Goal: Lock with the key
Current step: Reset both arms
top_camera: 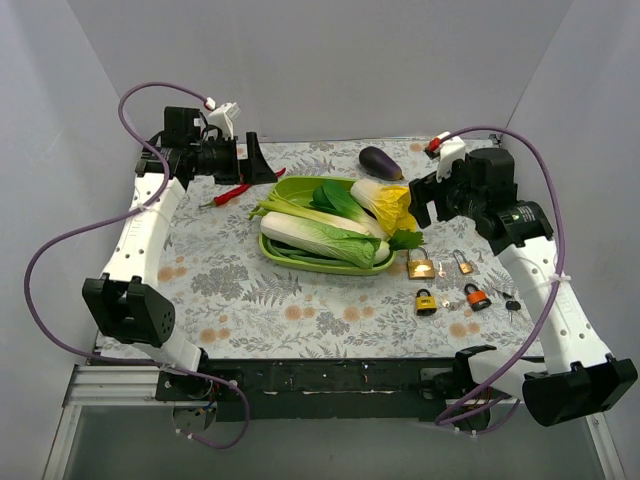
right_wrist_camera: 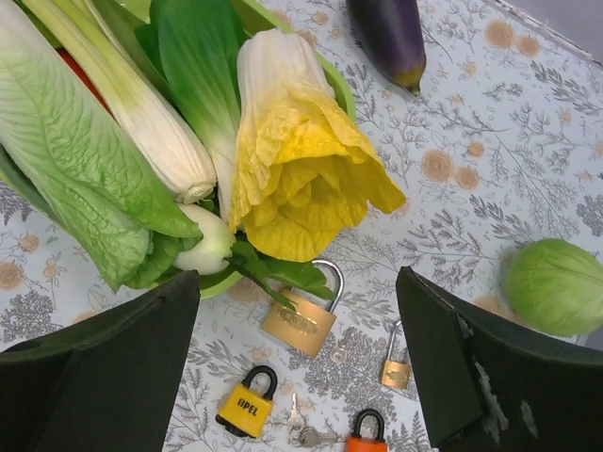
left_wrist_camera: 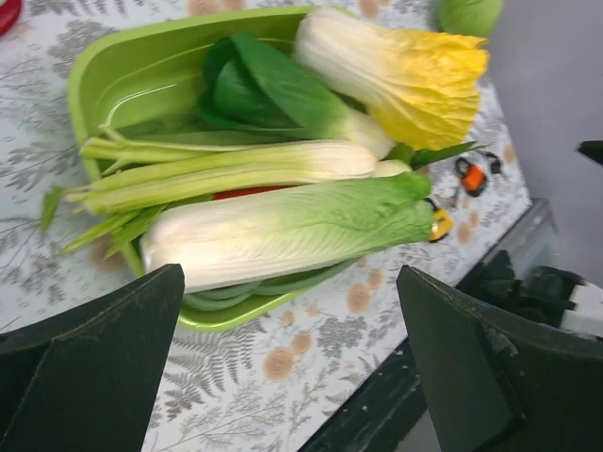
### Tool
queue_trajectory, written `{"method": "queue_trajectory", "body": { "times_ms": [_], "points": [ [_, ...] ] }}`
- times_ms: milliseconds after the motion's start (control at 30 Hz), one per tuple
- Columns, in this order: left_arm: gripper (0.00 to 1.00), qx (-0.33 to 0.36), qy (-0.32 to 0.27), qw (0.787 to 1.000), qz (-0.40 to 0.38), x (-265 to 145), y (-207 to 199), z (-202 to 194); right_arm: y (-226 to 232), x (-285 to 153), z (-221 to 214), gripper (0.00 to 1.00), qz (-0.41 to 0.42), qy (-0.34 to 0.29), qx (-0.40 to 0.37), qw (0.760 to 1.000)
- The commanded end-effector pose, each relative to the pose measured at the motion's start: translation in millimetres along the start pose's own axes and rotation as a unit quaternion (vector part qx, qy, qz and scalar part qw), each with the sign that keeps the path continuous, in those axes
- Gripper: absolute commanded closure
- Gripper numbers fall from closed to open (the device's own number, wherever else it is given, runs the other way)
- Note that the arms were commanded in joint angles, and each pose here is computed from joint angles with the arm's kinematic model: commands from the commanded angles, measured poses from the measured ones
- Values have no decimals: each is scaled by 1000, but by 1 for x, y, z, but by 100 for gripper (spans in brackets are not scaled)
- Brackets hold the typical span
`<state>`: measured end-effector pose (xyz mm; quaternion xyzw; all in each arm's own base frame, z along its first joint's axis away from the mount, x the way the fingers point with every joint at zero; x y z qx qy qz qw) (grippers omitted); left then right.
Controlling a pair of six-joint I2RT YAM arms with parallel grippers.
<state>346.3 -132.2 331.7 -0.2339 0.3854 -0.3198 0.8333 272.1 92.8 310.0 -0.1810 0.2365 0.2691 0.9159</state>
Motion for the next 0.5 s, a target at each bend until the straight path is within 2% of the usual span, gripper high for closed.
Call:
{"method": "queue_trajectory", "body": {
  "times_ms": [0, 67, 233, 467],
  "points": [
    [2, 28, 4, 994, 106, -10, 32, -28, 8, 14, 2, 7, 54, -18, -26, 998],
    [2, 40, -20, 991, 124, -18, 35, -34, 16, 21, -9, 7, 69, -15, -10, 997],
    [2, 41, -15, 984, 173, -25, 55, -68, 19, 25, -25, 7, 87, -9, 36, 996],
    [2, 51, -38, 983, 174, -37, 49, -74, 18, 15, -25, 5, 81, -20, 37, 996]
  ]
}}
Point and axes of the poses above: each gripper's point midway between its finger pads, its own x axis out along the fingers, its own y axis along the line the jaws close on, z = x × y, the point moved 5 cm from there along -x, back along the fingers, and after that the axes turned 9 degrees about -x, right-handed, at the moved point
